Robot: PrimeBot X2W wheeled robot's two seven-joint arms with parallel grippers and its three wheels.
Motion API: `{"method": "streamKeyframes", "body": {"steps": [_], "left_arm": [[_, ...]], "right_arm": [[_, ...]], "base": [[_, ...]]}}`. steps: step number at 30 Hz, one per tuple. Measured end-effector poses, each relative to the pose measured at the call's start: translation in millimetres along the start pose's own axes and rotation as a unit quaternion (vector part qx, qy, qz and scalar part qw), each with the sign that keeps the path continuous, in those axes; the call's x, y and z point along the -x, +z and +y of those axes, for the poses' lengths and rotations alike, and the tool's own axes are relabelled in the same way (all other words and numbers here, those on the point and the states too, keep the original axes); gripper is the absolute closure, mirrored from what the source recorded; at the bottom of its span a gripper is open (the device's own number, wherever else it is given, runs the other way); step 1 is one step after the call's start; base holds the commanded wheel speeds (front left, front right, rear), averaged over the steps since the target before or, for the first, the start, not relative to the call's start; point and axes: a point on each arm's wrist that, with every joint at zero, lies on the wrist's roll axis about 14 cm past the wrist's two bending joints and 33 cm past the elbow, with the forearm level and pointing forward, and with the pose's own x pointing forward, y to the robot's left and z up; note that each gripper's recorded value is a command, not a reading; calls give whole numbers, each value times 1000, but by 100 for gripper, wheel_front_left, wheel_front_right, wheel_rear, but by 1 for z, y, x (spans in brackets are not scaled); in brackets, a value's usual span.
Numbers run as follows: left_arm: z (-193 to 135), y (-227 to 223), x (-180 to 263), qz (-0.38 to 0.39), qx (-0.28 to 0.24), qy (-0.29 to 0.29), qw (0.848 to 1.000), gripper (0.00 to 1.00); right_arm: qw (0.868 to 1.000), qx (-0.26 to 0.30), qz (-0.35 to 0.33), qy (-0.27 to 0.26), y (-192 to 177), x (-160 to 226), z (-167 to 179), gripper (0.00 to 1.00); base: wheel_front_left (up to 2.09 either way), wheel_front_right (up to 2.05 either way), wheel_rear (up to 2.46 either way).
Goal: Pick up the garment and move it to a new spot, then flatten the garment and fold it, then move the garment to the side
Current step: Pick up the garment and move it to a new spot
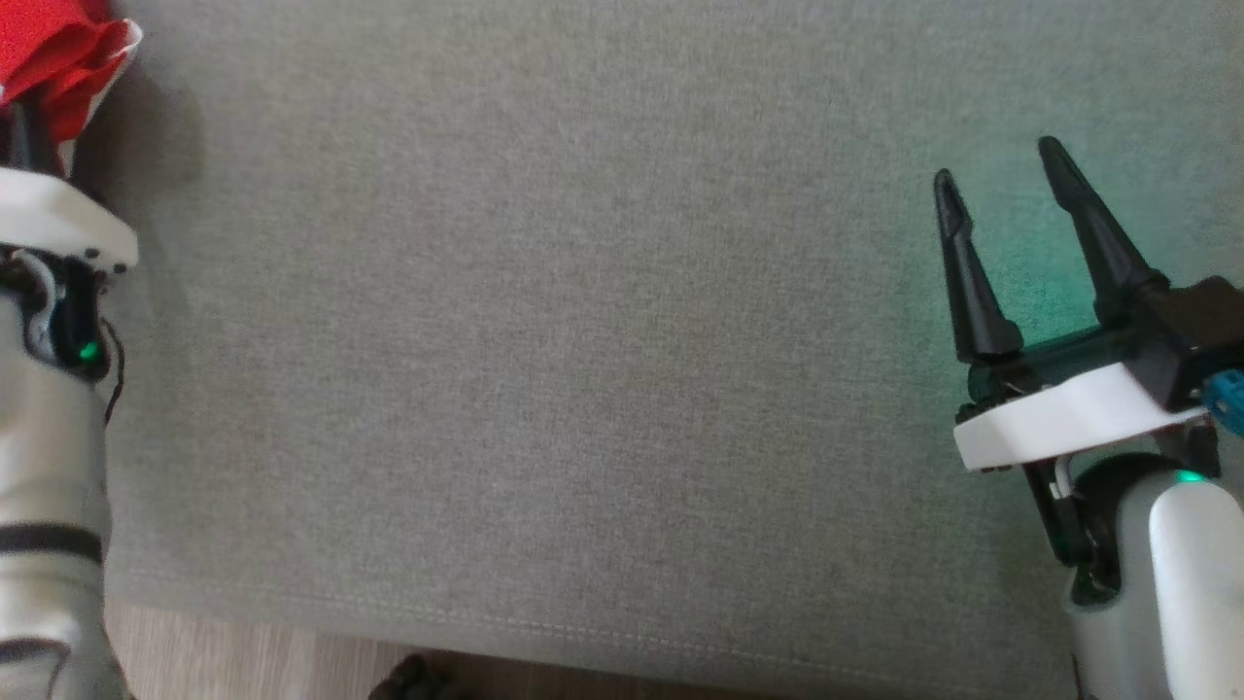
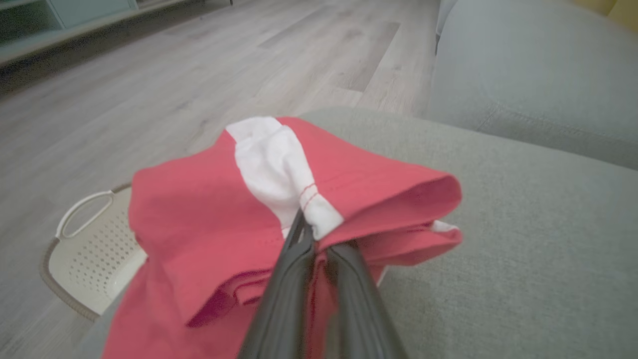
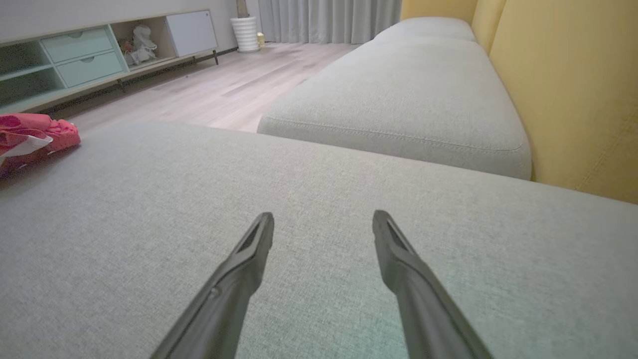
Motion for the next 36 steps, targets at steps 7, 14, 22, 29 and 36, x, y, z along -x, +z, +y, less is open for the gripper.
{"method": "streamKeyframes", "body": {"steps": [7,14,22,29,36], "left_arm": [[24,34,44,-72,9,19,997,100],[22,55,100,-137,23,15,990,100],[-4,63,162,-189,37,-22,981,100],[-55,73,199,-208,45,-90,973,100],[-123,78,214,-199,38,-193,960,100]], "right_arm": [[999,1,-47,-11,33,17,1,0],[997,-1,-71,-29,48,57,3,0],[994,-24,-94,-58,57,102,-1,0],[990,-36,-106,-85,57,134,-8,0],[986,-44,-113,-116,57,157,-20,0]], "base": [[0,0,0],[0,0,0],[0,0,0],[0,0,0],[0,0,0]]}}
